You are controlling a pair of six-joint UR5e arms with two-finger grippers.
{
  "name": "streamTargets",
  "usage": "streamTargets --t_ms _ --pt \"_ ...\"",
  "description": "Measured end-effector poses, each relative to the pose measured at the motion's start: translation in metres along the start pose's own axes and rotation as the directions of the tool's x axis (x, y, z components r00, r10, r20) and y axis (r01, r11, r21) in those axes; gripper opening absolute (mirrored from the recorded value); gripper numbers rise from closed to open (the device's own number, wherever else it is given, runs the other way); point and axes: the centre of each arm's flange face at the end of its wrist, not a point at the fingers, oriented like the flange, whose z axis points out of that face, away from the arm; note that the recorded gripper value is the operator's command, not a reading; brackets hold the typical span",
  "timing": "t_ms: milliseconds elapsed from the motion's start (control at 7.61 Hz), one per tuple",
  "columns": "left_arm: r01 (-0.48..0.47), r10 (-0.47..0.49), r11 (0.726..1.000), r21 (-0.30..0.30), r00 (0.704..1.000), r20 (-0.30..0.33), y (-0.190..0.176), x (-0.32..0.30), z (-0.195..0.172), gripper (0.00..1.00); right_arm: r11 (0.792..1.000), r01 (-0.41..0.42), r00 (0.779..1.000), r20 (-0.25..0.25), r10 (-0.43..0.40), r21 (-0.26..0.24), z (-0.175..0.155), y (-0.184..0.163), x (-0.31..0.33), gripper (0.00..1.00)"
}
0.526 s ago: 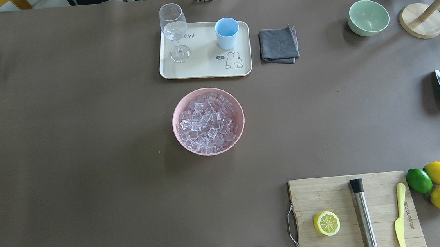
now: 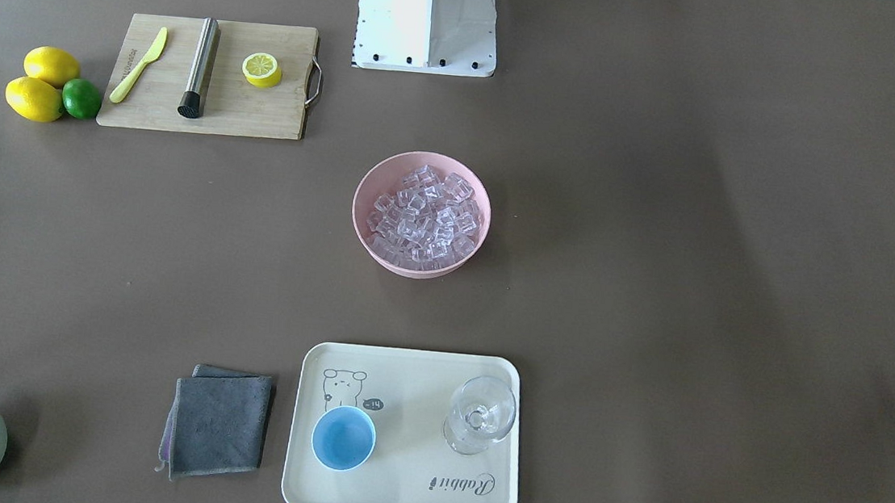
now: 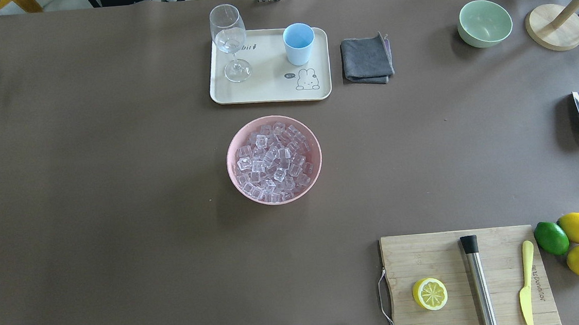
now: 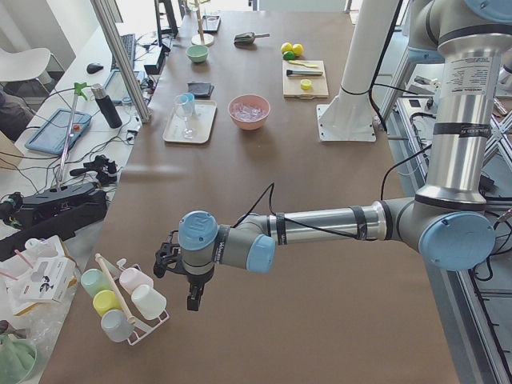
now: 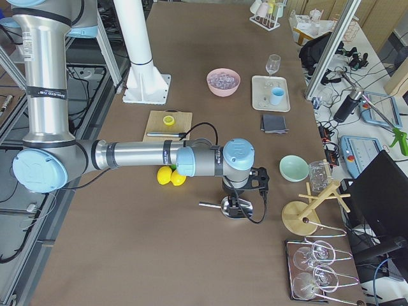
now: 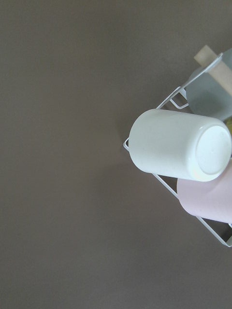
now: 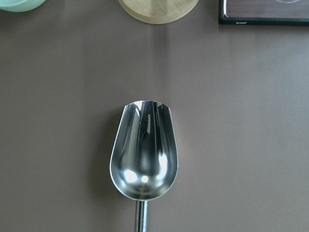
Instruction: Put ice in cup with scoop
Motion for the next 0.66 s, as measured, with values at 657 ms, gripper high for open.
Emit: streamTargets --t_ms 657 --pt "-0.012 0.011 1.0 -0.024 1.0 -0.012 -0.01 0.028 -0.011 0.99 1.0 0.017 1.0 -0.008 -0.017 0.014 -0.01 0.046 -0.011 1.0"
